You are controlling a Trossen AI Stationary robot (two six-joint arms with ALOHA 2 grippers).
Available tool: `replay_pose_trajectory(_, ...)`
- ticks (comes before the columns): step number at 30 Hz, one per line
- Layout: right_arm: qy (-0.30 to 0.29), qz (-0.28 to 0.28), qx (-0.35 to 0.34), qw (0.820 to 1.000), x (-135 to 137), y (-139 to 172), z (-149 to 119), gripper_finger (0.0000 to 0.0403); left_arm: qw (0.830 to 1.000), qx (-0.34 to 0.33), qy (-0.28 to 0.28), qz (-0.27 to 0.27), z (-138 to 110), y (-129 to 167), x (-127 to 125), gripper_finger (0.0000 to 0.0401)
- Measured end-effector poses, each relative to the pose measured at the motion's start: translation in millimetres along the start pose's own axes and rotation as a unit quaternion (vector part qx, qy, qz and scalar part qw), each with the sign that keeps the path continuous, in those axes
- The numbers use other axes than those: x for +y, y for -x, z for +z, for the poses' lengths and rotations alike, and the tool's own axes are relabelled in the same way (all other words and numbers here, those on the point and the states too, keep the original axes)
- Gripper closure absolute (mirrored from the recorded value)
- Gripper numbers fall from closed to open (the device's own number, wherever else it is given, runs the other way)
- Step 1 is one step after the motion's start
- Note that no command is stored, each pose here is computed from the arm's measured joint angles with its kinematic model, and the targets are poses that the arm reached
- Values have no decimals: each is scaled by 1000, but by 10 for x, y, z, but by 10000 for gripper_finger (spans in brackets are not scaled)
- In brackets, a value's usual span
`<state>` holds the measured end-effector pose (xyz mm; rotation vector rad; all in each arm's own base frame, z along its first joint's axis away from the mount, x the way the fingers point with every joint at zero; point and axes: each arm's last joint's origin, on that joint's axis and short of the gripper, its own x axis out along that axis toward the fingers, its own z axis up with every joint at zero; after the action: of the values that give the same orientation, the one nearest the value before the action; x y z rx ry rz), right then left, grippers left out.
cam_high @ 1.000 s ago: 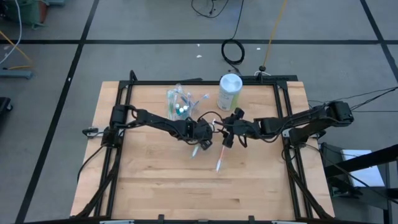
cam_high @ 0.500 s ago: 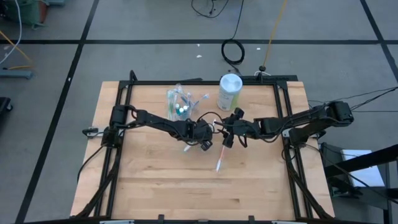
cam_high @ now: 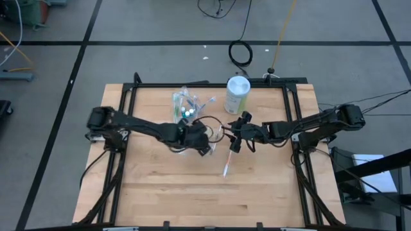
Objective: Pick & Place toothbrushing station
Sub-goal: Put the green toothbrush into the transparent organizer
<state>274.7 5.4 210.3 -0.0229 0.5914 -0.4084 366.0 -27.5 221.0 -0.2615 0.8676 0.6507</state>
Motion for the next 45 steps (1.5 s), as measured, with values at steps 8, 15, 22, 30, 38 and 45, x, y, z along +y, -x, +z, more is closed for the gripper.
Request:
replay_pose_trajectory(8, -3, 1, -7, 1000, 2, 0, 14, 179, 987, -137, 14, 79, 1, 847, 143, 399)
replay_pose_trajectory(15, -4, 1, -8, 1000, 2, 0, 17, 179, 952, -256, -6, 167, 35, 1317, 313, 399)
replay_pose_trajectory(22, -2, 1, -7, 1000, 2, 0, 15, 179, 908, -321, 17, 269, 159, 1541, 602, 399)
replay_pose_trajectory(30, 0, 1, -8, 1000, 2, 0, 17, 179, 861, -341, 77, 369, 155, 1184, 869, 399)
replay_pose_trajectory(38, 1, 1, -10, 1000, 2, 0, 21, 179, 833, -377, 186, 359, -300, 625, 1067, 397)
replay_pose_trajectory(45, 11, 1, -16, 1000, 0, -1, 36, 179, 816, -399, 242, 342, -545, 338, 1113, 398)
